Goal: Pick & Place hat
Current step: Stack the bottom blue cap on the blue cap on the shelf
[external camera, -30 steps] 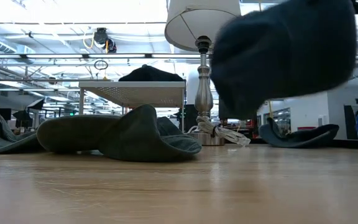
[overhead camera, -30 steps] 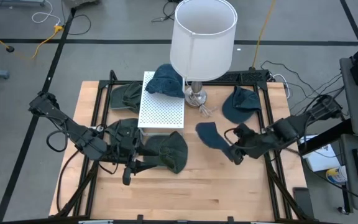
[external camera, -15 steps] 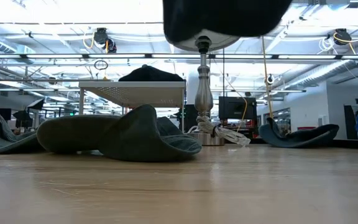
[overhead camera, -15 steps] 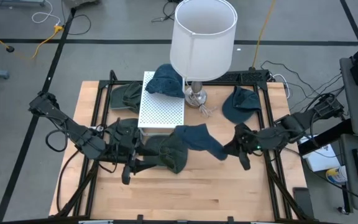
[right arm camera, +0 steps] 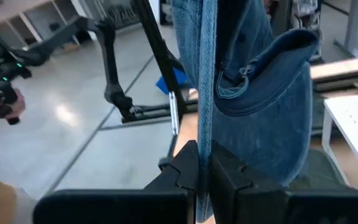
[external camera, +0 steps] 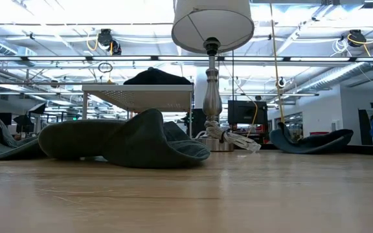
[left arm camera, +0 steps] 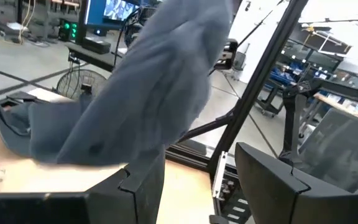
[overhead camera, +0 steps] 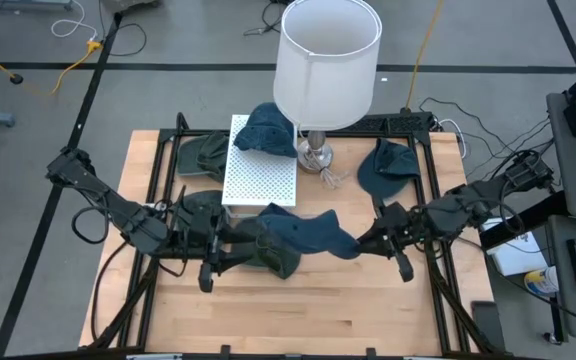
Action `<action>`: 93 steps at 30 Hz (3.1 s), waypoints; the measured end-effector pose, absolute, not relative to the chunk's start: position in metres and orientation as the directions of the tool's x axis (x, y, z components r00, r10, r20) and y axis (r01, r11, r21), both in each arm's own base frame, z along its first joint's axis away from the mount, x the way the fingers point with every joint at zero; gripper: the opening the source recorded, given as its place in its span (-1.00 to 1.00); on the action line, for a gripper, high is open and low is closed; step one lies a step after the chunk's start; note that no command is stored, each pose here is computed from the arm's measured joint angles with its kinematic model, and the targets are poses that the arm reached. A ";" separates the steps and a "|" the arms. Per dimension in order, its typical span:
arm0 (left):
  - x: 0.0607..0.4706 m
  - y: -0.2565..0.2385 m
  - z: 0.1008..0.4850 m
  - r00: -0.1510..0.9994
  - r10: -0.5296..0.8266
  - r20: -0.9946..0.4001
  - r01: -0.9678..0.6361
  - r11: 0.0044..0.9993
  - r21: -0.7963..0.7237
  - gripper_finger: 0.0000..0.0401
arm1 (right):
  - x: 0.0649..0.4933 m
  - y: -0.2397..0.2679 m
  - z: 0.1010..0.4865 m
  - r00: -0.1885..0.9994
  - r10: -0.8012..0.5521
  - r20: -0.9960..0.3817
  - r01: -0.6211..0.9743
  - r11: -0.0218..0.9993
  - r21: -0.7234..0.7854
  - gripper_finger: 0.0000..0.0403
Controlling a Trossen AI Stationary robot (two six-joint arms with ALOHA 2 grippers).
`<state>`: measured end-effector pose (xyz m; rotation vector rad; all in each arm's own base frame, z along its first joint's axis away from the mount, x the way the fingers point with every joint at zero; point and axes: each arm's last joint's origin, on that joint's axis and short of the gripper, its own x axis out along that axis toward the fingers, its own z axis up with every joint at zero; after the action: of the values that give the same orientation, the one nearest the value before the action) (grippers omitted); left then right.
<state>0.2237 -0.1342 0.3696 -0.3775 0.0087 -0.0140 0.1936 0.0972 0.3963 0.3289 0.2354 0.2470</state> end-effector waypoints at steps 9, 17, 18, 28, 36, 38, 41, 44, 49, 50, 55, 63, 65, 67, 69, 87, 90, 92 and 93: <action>0.211 -0.128 0.382 0.999 -0.023 0.035 0.028 0.986 -0.166 0.00 | 0.196 0.098 0.406 0.956 0.280 -0.088 -0.225 0.893 0.389 -0.96; 0.185 -0.114 0.403 0.992 -0.032 0.122 0.032 0.999 0.004 0.00 | 0.224 0.091 0.416 0.943 0.314 0.106 -0.323 0.796 0.512 -0.96; 0.182 -0.112 0.406 0.991 -0.034 0.132 0.031 0.999 0.025 0.00 | 0.230 0.090 0.416 0.935 0.331 0.126 -0.346 0.776 0.527 -0.96; 0.154 -0.100 0.422 0.978 -0.040 0.206 -0.009 0.973 0.230 0.00 | 0.275 0.079 0.420 0.759 0.488 0.431 -0.650 0.541 0.533 -0.96; 0.144 -0.100 0.426 0.978 0.000 0.210 -0.089 0.906 0.415 0.00 | 0.301 0.068 0.411 0.586 0.506 0.633 -0.804 0.269 0.530 -0.96; 0.144 -0.101 0.425 0.979 0.010 0.205 -0.107 0.878 0.467 0.00 | 0.306 0.066 0.407 0.559 0.494 0.666 -0.821 0.219 0.527 -0.96; 0.143 -0.102 0.425 0.979 0.018 0.204 -0.127 0.837 0.533 0.00 | 0.314 0.064 0.403 0.531 0.481 0.698 -0.838 0.179 0.515 -0.96; 0.142 -0.101 0.427 0.976 0.057 0.208 -0.172 0.790 0.589 0.00 | 0.321 0.064 0.402 0.526 0.480 0.702 -0.840 0.160 0.519 -0.96; 0.141 -0.099 0.429 0.968 0.120 0.220 -0.241 0.678 0.695 0.00 | 0.333 0.067 0.400 0.519 0.503 0.691 -0.832 0.113 0.543 -0.96; 0.141 -0.098 0.430 0.966 0.135 0.221 -0.254 0.653 0.714 0.00 | 0.336 0.068 0.400 0.520 0.501 0.692 -0.830 0.104 0.548 -0.96; 0.140 -0.097 0.434 0.956 0.162 0.245 -0.293 0.506 0.811 0.00 | 0.343 0.069 0.399 0.511 0.510 0.692 -0.820 0.048 0.570 -0.96; 0.137 -0.094 0.442 0.933 0.183 0.310 -0.349 0.248 0.904 0.00 | 0.345 0.070 0.396 0.518 0.503 0.692 -0.802 0.004 0.597 -0.96; 0.136 -0.093 0.445 0.926 0.189 0.327 -0.363 0.211 0.907 0.00 | 0.345 0.070 0.396 0.520 0.504 0.690 -0.800 0.005 0.600 -0.96; 0.135 -0.092 0.446 0.920 0.194 0.340 -0.376 0.195 0.906 0.00 | 0.346 0.070 0.396 0.523 0.504 0.687 -0.798 0.005 0.603 -0.96; 0.135 -0.092 0.447 0.917 0.197 0.347 -0.383 0.193 0.903 0.00 | 0.346 0.070 0.396 0.522 0.504 0.688 -0.797 0.000 0.604 -0.96; 0.160 -0.104 0.453 0.920 0.172 0.352 -0.378 0.147 0.914 0.00 | 0.345 0.070 0.395 0.512 0.526 0.679 -0.797 -0.003 0.604 -0.96; 0.165 -0.106 0.457 0.918 0.153 0.365 -0.387 0.147 0.910 0.00 | 0.345 0.070 0.395 0.512 0.526 0.679 -0.795 -0.007 0.606 -0.96; 0.168 -0.108 0.459 0.918 0.139 0.371 -0.390 0.143 0.910 0.00 | 0.345 0.070 0.395 0.510 0.532 0.677 -0.797 -0.005 0.604 -0.96; 0.169 -0.109 0.461 0.917 0.130 0.376 -0.393 0.145 0.908 0.00 | 0.345 0.070 0.395 0.506 0.538 0.674 -0.797 -0.005 0.603 -0.96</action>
<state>0.1687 -0.1088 0.4608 1.3777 -0.2280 0.3813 0.3454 0.0700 0.3950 1.1631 -0.2782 1.0738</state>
